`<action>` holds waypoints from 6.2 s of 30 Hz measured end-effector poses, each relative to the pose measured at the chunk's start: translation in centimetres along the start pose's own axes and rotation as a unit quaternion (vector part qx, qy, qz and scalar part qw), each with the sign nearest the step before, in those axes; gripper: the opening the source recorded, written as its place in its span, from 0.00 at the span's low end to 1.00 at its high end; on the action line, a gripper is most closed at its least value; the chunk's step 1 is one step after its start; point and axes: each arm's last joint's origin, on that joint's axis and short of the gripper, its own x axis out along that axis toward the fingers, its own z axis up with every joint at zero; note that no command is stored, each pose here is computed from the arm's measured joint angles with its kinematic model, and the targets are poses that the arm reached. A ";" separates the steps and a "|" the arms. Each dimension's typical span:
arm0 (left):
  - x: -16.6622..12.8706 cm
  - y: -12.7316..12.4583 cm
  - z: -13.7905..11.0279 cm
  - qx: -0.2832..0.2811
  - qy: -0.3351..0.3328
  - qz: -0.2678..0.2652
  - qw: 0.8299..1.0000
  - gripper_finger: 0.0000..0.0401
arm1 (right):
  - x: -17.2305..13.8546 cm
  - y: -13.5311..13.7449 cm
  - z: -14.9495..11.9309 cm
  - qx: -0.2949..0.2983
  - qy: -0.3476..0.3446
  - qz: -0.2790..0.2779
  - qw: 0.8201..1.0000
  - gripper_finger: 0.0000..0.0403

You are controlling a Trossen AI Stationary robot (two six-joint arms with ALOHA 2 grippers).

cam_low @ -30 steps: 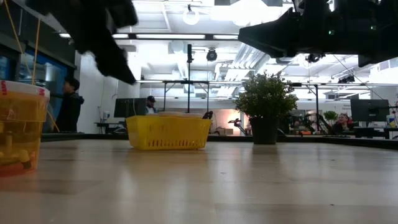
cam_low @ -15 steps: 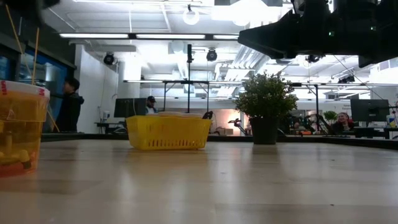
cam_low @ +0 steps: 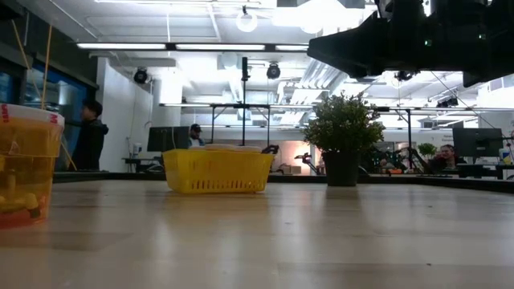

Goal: Pick and place pill bottles into a basket
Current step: Put the yellow pill bottle into the bin

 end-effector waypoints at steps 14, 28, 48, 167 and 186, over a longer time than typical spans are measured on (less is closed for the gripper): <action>-0.2 -0.4 1.2 0.013 -0.127 0.033 0.991 0.64 | 0.0 0.1 -0.2 0.076 0.008 0.004 0.997 0.49; 0.2 -1.6 1.6 0.037 -0.115 -0.025 0.992 0.96 | 0.0 0.1 -0.3 0.112 0.014 0.002 0.994 0.49; 4.9 -3.1 2.4 0.020 0.023 -0.014 0.999 0.89 | 0.0 0.1 -0.6 0.086 0.032 0.005 0.996 0.49; 4.0 13.9 16.8 0.105 -0.031 0.040 0.993 0.63 | 0.0 0.1 -0.6 0.073 0.030 0.004 0.997 0.49; 8.0 14.6 18.1 0.170 0.016 0.055 0.984 0.63 | 0.0 0.2 -0.7 0.058 0.036 0.005 0.998 0.49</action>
